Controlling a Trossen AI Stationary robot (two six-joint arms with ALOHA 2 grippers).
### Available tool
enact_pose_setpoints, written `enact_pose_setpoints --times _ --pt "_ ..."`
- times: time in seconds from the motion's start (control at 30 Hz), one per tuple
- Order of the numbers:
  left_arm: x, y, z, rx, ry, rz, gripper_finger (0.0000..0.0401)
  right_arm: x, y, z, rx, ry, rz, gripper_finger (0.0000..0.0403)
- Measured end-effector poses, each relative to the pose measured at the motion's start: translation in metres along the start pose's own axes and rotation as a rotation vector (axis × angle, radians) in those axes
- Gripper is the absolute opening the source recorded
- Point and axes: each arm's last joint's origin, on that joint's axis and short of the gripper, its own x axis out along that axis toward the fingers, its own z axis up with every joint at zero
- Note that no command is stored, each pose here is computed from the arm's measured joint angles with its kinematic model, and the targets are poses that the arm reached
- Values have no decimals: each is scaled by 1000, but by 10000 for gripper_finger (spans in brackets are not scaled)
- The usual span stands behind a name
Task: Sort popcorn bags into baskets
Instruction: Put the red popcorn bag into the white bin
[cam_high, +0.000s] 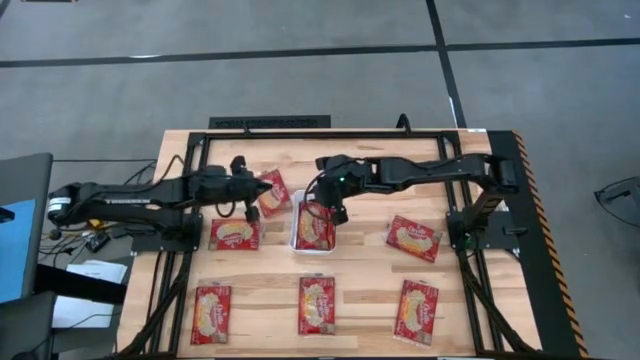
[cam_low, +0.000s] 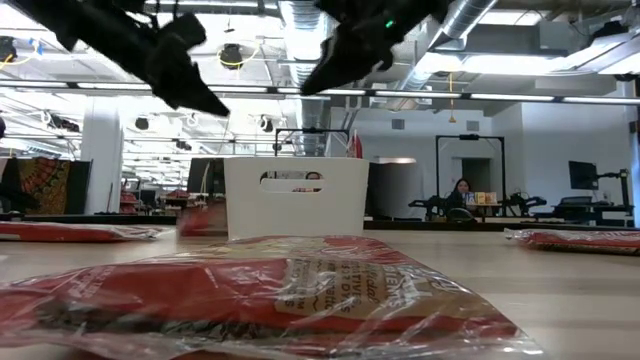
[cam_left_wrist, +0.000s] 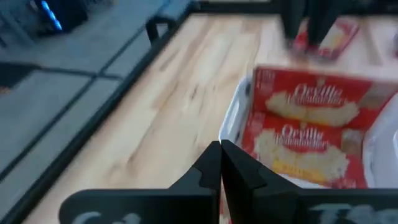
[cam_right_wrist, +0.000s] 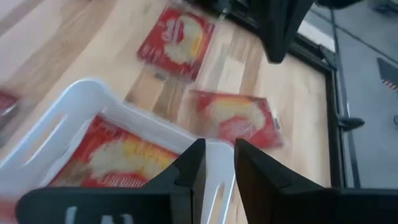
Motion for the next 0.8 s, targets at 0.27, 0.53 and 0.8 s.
enact_pose_setpoints --times 0.27,0.53,0.8 --pt "-4 3 -12 -124 124 94 3 -8 -12 -2 179 48 -114 181" --pt "27 19 -38 -388 298 310 118 -25 -19 5 315 -15 -145 189" --pt "53 31 -78 -748 538 415 279 -28 -14 -2 353 74 -109 164"
